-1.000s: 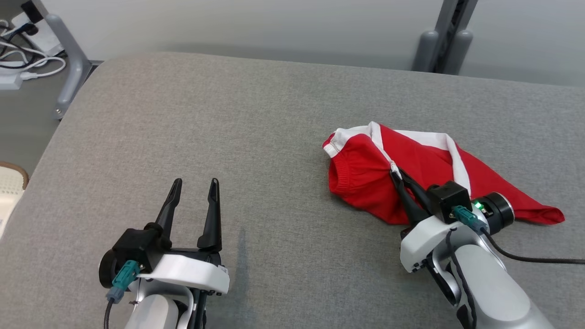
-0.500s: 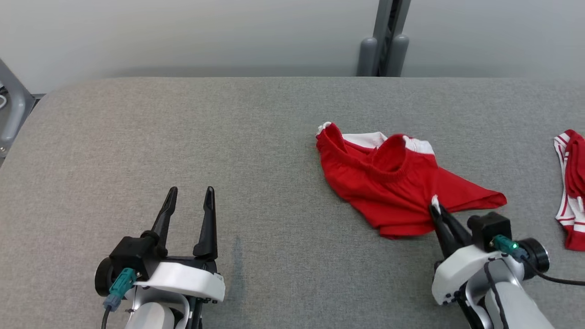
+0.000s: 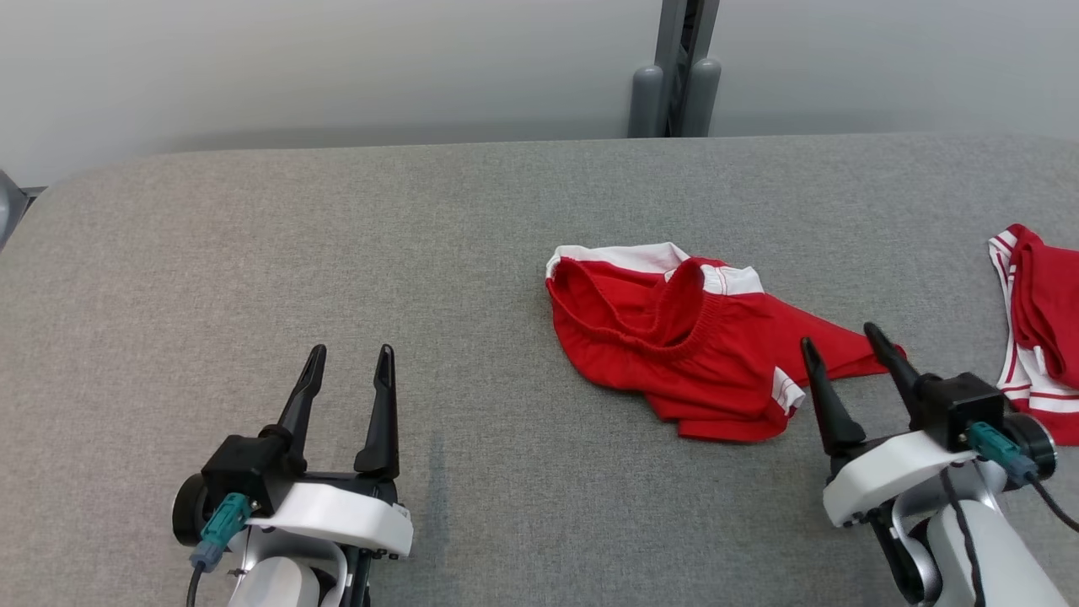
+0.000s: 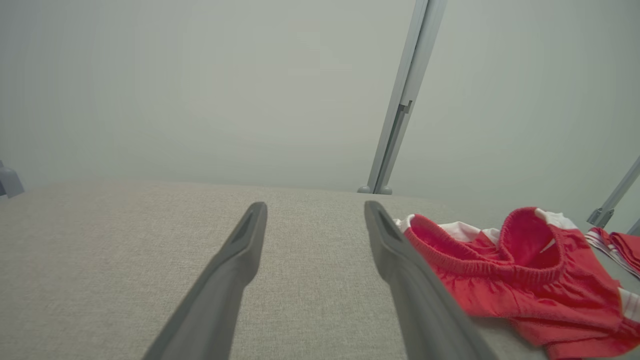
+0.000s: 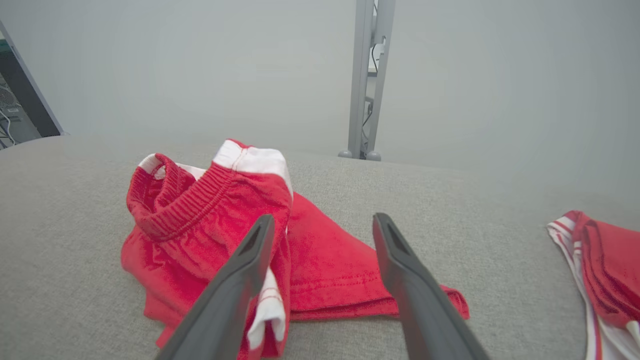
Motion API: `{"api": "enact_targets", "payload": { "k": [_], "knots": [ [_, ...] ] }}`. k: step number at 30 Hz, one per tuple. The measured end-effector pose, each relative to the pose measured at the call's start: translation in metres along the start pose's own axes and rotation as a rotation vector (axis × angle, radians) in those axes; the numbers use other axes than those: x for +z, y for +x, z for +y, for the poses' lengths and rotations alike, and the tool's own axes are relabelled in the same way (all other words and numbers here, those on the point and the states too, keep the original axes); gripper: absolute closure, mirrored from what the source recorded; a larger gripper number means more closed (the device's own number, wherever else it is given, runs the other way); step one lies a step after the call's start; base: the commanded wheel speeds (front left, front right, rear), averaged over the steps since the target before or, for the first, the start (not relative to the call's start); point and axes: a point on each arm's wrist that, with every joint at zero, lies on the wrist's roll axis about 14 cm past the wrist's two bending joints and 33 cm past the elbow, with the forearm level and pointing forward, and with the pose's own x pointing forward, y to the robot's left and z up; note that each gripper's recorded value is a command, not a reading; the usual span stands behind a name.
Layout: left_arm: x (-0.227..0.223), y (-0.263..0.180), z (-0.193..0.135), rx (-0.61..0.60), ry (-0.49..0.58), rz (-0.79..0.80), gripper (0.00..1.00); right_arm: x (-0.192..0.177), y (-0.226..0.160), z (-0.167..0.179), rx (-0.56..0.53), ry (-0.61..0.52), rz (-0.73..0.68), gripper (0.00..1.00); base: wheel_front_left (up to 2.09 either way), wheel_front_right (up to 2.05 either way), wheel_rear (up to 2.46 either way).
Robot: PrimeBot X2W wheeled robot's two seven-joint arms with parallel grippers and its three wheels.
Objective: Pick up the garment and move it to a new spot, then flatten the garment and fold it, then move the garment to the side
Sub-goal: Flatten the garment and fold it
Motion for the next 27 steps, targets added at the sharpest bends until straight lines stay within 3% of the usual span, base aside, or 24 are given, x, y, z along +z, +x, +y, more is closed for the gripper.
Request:
{"api": "enact_targets", "payload": {
  "k": [9, 17, 27],
  "knots": [
    [0.0, 0.0, -0.006, -0.021, 0.0, -0.001, 0.0, 0.047, -0.013, -0.025, -0.098, -0.019, -0.182, 0.0, 0.0, 0.0, 0.0],
    [0.001, 0.0, -0.01, -0.034, 0.003, -0.004, 0.0, 0.034, -0.034, -0.02, -0.105, -0.001, -0.161, 0.0, 0.0, 0.0, 0.0],
    [-0.005, 0.001, -0.009, -0.037, 0.006, 0.013, 0.0, -0.016, -0.033, -0.002, -0.049, 0.058, -0.001, 0.0, 0.0, 0.0, 0.0]
  ]
}}
